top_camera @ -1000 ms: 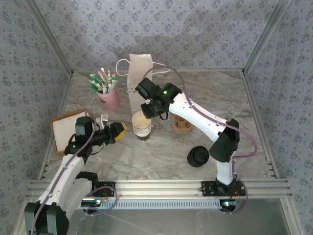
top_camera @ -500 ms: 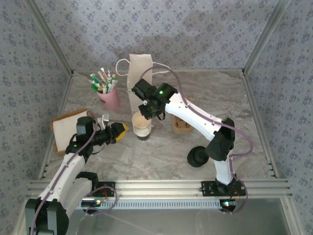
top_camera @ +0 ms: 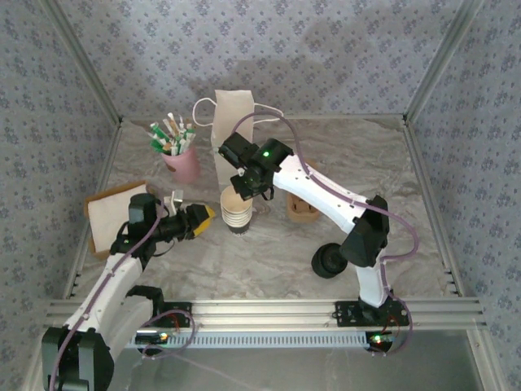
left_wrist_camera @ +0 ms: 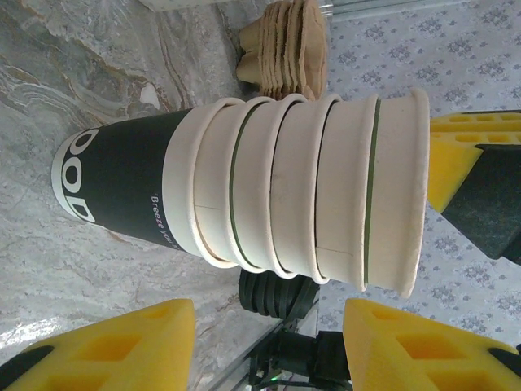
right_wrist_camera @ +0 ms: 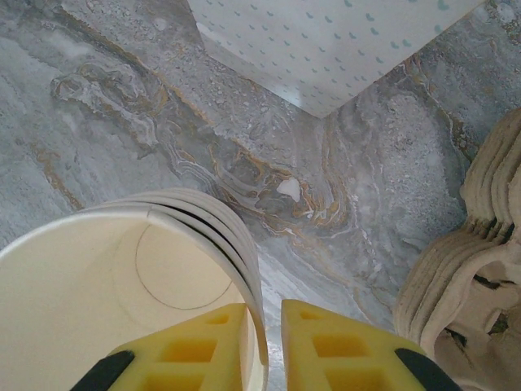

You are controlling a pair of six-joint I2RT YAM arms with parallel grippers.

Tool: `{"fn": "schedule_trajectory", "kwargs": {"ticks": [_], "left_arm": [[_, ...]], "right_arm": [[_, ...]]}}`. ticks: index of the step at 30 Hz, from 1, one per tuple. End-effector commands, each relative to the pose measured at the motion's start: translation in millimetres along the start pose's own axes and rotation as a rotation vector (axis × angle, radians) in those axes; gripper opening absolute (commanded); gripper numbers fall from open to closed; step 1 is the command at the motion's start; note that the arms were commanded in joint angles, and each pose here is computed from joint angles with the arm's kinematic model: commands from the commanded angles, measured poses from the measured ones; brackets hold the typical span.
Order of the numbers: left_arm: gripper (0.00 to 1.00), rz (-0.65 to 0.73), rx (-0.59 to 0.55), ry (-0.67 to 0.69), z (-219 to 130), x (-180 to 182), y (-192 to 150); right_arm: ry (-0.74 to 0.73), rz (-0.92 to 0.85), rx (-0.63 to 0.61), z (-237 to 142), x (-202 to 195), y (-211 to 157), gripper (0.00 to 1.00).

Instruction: Pack the takeout coffee

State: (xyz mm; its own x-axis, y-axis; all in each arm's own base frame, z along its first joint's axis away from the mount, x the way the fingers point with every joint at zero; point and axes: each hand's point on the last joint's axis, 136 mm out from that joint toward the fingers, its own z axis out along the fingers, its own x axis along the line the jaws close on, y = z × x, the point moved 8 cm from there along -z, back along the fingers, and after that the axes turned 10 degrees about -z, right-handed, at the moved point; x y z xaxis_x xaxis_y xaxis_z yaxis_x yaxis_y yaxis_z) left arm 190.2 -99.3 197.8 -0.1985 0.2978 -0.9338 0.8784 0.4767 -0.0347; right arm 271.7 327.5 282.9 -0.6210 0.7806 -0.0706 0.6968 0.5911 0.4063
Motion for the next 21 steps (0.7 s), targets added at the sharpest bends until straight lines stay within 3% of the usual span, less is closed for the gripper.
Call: {"fn": "schedule_trajectory", "kwargs": {"ticks": [1,14,21], "left_arm": [[0.51,0.044,0.017,-0.028,1,-6,-1],[0.52,0.049,0.030,-0.030,3,-7,-3],[0.52,0.044,0.032,-0.025,5,-6,-3]], "right_arm": [[0.003,-0.021,0.023,0,4,-1,0.19],[0.022,-0.027,0.009,-7,9,1,0.00],[0.064,-0.014,-0.010,-16,10,2,0.00]]}}
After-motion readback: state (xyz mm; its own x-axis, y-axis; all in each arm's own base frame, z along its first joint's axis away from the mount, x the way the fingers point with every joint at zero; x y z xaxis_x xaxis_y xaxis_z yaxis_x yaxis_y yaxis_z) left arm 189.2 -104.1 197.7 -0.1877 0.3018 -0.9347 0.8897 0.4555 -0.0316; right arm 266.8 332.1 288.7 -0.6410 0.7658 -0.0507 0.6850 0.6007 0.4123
